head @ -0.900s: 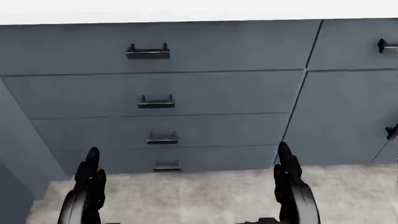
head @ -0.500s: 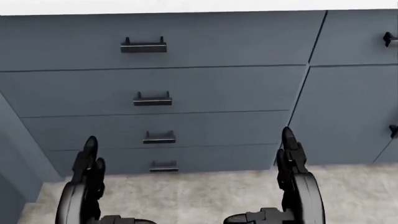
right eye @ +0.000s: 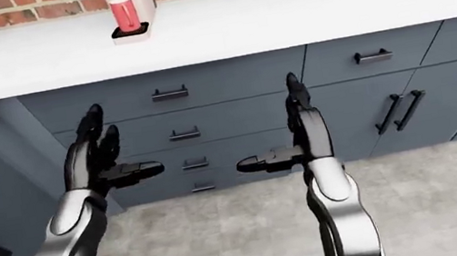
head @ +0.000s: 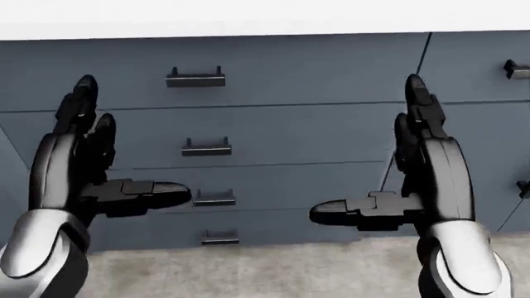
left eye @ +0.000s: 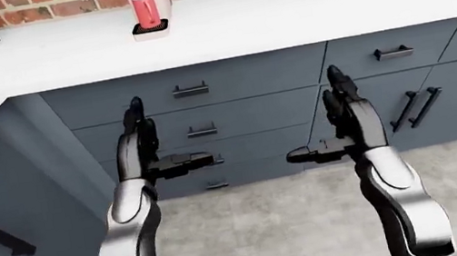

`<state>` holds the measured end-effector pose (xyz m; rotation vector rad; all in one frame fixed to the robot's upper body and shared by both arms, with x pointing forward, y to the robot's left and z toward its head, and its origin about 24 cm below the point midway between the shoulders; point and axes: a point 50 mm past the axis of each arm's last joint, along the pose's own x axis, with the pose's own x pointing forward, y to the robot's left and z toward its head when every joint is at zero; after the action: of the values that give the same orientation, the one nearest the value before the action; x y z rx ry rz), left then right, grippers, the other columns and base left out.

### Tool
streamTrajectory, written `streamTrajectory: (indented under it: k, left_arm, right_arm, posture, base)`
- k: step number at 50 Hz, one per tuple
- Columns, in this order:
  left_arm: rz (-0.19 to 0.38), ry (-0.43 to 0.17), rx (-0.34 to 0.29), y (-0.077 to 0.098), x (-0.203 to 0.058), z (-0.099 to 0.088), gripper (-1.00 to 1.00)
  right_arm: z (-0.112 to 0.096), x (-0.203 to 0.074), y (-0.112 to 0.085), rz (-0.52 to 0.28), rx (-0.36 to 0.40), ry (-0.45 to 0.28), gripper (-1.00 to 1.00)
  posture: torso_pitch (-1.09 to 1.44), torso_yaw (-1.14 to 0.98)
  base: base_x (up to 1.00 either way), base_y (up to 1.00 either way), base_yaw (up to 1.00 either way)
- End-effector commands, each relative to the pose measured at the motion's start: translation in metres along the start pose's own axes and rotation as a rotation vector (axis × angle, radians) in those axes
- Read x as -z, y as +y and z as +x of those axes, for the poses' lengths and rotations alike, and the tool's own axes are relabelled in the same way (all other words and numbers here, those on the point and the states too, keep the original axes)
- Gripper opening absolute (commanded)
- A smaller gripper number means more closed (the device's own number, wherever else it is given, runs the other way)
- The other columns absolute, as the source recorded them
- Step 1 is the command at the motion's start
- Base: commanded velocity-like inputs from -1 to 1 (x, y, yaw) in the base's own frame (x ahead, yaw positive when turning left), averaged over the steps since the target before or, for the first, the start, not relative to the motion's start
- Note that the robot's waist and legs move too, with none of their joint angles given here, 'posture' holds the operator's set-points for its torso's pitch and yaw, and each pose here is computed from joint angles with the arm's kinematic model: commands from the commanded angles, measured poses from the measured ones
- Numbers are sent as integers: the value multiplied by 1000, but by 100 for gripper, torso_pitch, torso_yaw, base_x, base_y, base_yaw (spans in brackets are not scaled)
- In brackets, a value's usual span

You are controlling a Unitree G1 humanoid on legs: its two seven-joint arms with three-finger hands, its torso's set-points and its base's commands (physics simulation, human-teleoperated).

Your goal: Press the button on the coffee machine to serve coffee.

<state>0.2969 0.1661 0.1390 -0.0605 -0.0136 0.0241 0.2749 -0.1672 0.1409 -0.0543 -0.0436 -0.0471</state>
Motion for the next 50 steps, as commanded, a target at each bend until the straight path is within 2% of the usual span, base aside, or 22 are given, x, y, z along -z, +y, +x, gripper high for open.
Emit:
streamTrajectory:
  k: [1, 10, 23, 28, 34, 41, 50]
  left_arm:
    - [-3, -57, 8, -2, -21, 2, 100]
    - [-11, -89, 20, -1, -61, 11, 100]
    - [-32, -155, 33, 3, -119, 16, 100]
    - [-29, -183, 40, 1, -137, 13, 100]
    - [-38, -234, 22, 5, -164, 8, 100]
    - [-42, -282, 13, 12, -182, -4, 100]
    - [-53, -329, 19, 11, -201, -16, 100]
  right_arm:
    - [1, -26, -2, -6, 11, -76, 100]
    - [3, -63, -7, -2, 17, -94, 100]
    - [0, -125, -13, 5, 9, -184, 100]
    - [1, -150, -17, 8, 18, -221, 100]
    - [-5, -165, -21, -1, 27, -255, 100]
    - [-17, -192, -25, -2, 48, -319, 100]
    - [-29, -215, -24, 1, 46, -381, 100]
  posture:
    - [0, 0]
    - [0, 0]
    - [0, 0]
    - [0, 0]
    - [0, 0]
    - [0, 0]
    - [0, 0]
  base:
    - [0, 0, 0]
    - [0, 0, 0]
    - [0, 0, 0]
    - [0, 0, 0]
    - [0, 0, 0]
    - [0, 0, 0]
    - [0, 0, 0]
